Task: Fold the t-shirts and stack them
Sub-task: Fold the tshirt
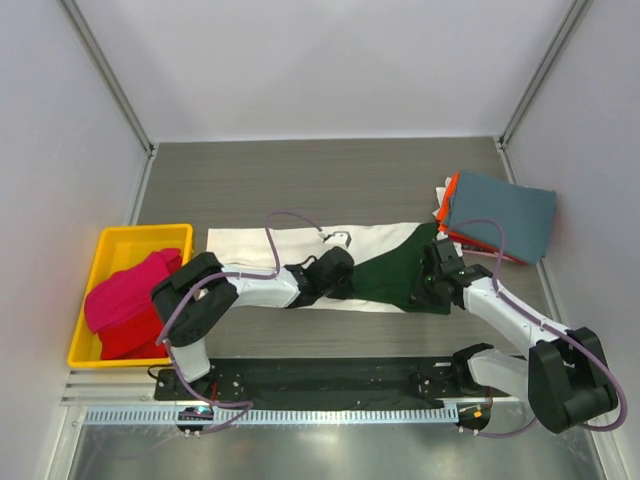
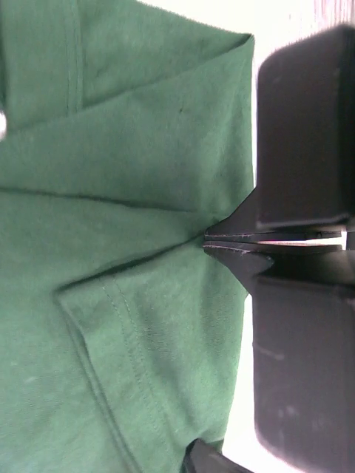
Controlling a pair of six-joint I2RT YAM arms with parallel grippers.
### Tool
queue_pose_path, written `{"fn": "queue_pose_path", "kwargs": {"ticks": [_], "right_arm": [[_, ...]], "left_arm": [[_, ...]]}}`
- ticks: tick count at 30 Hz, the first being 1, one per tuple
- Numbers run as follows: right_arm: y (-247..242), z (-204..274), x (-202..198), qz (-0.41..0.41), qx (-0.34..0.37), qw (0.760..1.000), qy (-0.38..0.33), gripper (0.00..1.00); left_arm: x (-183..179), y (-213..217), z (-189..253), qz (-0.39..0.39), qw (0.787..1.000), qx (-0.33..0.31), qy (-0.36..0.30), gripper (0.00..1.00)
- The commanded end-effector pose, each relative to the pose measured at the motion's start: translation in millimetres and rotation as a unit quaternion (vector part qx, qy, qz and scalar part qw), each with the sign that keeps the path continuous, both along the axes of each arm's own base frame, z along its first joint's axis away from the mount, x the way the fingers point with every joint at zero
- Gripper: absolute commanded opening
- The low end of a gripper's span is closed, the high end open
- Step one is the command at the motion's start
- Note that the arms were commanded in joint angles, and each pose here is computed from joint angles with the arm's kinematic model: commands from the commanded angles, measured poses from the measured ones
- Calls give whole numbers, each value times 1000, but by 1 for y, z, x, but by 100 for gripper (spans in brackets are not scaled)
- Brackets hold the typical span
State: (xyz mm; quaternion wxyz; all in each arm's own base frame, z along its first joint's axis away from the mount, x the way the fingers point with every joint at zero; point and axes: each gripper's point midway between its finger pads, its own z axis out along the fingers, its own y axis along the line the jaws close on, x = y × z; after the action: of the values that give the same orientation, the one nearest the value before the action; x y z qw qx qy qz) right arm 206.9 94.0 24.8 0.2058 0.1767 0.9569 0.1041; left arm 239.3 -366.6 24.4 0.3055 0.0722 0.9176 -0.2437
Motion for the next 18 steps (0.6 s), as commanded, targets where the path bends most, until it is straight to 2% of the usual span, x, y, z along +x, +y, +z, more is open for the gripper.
{"fn": "queue_pose_path", "kwargs": {"ticks": [1, 8, 13, 18], "right_arm": [[-8, 8, 7, -41, -8, 999, -27, 1], [-16, 1, 4, -56, -36, 998, 0, 1], [-17, 25, 15, -66, -30, 997, -41, 1], [-21, 56, 26, -82, -32, 993, -80, 1]], "left_arm": [[-5, 24, -28, 49, 998, 31, 40, 0], [0, 26, 14, 47, 999, 5, 4, 0], [0, 34, 59, 37, 999, -13, -32, 9], [2, 60, 115, 50, 996, -29, -70, 15]]}}
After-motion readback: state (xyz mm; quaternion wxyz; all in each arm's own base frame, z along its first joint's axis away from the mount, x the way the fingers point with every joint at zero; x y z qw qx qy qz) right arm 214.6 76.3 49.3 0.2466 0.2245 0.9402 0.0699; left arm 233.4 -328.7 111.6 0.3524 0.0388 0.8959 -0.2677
